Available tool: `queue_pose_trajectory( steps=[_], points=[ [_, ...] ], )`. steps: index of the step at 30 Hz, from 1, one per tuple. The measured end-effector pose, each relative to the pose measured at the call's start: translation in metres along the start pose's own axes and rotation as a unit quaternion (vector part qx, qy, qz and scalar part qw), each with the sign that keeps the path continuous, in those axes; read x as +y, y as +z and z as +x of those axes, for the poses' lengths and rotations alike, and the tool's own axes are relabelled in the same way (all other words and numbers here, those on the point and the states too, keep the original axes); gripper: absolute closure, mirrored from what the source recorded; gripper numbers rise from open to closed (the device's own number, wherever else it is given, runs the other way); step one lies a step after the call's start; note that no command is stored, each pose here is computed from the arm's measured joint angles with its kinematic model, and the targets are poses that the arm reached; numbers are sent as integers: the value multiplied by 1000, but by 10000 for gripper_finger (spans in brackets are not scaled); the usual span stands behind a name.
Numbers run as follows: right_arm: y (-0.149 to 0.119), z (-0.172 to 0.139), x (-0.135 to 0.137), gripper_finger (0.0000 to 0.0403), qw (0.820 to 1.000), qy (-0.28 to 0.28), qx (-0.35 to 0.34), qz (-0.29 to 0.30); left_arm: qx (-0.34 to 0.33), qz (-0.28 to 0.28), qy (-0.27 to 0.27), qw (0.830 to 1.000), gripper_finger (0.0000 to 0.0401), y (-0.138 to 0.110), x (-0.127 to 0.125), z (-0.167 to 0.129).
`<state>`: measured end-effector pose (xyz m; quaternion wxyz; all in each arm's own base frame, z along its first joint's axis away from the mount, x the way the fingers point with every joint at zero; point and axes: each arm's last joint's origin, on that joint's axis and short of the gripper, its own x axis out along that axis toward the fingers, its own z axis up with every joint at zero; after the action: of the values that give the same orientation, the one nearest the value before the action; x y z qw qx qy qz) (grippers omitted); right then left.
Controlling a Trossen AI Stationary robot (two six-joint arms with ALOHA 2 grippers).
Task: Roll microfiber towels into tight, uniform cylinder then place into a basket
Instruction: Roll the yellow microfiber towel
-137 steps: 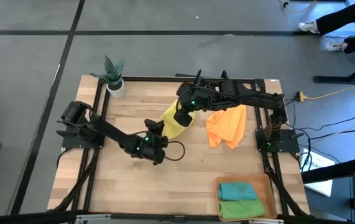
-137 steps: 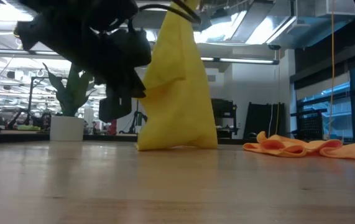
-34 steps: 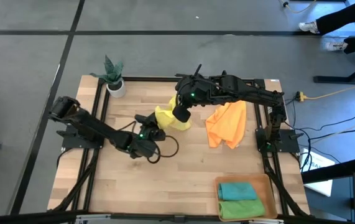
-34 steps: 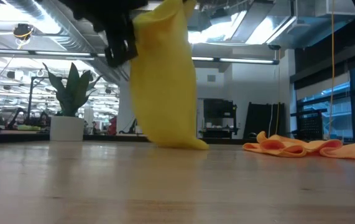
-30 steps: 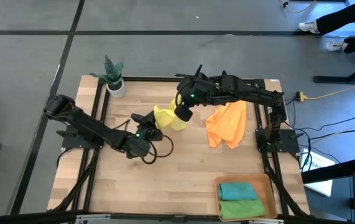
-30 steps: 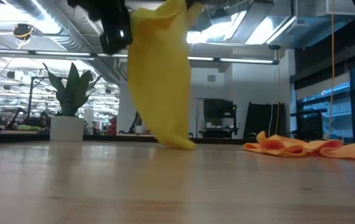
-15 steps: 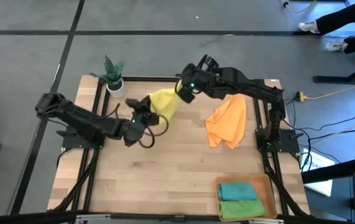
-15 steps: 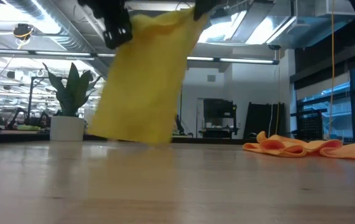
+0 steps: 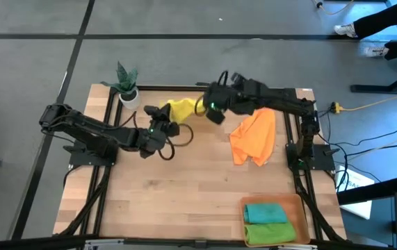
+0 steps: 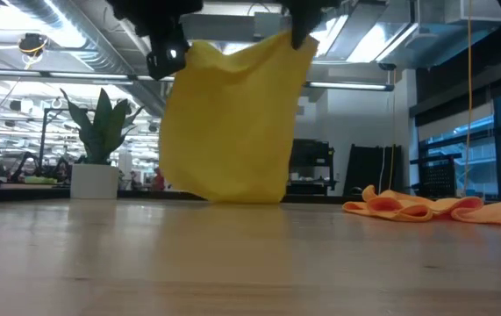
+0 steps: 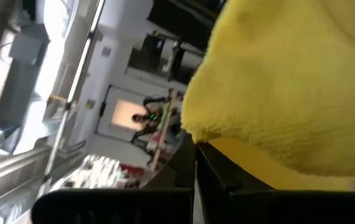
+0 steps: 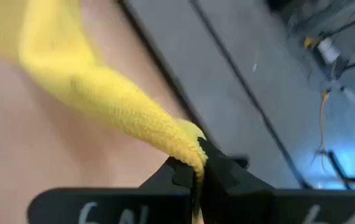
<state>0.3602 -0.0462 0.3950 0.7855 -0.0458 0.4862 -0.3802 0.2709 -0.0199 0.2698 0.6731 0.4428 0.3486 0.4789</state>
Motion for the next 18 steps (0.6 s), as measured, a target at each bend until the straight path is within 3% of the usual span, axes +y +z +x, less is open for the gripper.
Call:
queue_pose_trajectory(
  steps=[5, 9, 13, 18],
  points=[
    [-31, 14, 46, 393, 997, 4, 65, -37, -45, -43, -32, 998, 401, -3, -10, -28],
    [-57, 25, 83, 393, 994, 19, 89, -65, -95, -87, -119, 985, 401, -9, -22, -48],
    [-80, 29, 113, 393, 992, 32, 92, -77, -106, -136, -220, 960, 401, -18, -32, -63],
    [-107, 29, 147, 393, 991, 59, 78, -87, -85, -162, -358, 916, 401, -31, -42, -82]
  ],
)
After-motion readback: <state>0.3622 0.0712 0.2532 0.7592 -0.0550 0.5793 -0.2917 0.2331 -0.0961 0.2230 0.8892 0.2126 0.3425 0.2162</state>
